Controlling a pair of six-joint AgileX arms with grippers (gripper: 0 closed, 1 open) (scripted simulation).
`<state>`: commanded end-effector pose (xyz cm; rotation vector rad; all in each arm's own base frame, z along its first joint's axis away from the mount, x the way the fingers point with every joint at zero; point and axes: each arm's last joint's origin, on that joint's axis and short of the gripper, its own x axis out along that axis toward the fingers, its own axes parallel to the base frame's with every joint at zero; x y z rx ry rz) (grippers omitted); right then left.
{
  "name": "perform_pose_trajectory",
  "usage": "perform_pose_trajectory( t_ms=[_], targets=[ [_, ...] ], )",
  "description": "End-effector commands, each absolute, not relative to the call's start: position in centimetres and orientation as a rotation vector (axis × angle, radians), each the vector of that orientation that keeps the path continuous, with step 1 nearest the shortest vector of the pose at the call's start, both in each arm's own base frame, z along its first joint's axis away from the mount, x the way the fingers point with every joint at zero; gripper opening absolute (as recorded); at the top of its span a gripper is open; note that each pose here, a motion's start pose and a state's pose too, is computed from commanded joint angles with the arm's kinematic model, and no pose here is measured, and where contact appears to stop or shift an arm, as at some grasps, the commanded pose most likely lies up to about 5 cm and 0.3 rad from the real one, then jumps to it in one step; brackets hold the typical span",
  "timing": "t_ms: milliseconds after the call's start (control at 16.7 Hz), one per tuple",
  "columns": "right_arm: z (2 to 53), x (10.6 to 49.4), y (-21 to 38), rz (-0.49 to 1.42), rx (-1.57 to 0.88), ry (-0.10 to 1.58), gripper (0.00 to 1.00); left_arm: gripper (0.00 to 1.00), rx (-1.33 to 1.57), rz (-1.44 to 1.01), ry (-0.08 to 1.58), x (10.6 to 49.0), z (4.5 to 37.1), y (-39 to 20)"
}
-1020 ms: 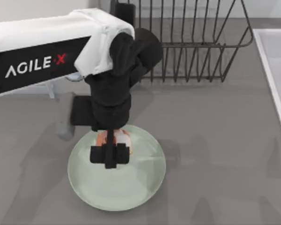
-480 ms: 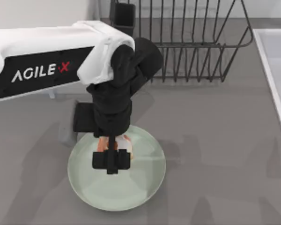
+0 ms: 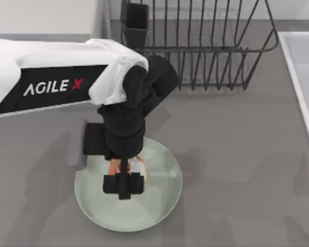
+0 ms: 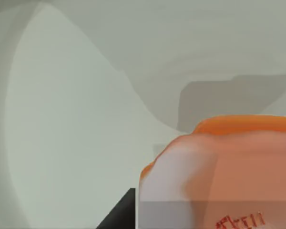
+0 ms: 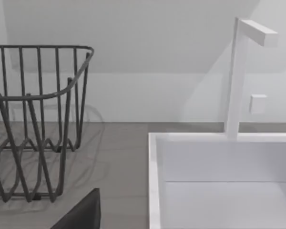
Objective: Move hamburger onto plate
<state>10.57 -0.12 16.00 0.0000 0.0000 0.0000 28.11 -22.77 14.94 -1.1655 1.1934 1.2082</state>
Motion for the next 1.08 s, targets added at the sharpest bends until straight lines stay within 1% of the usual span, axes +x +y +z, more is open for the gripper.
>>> perform_pose_trajectory(
  t_ms=[720, 780, 1080],
  targets=[
    [16.00, 10.57, -0.12, 0.000, 0.000, 0.000, 1.00, 0.98, -1.166, 1.208, 1.193, 28.11, 14.94, -22.77],
    [16.00, 10.57, -0.12, 0.000, 0.000, 0.000, 1.00, 1.00, -1.166, 1.208, 1.193, 28.11, 14.94, -22.77],
    [16.00, 10.57, -0.12, 0.000, 0.000, 0.000, 1.00, 1.00, -1.166, 1.208, 1.193, 28.11, 14.94, -22.77]
  ],
)
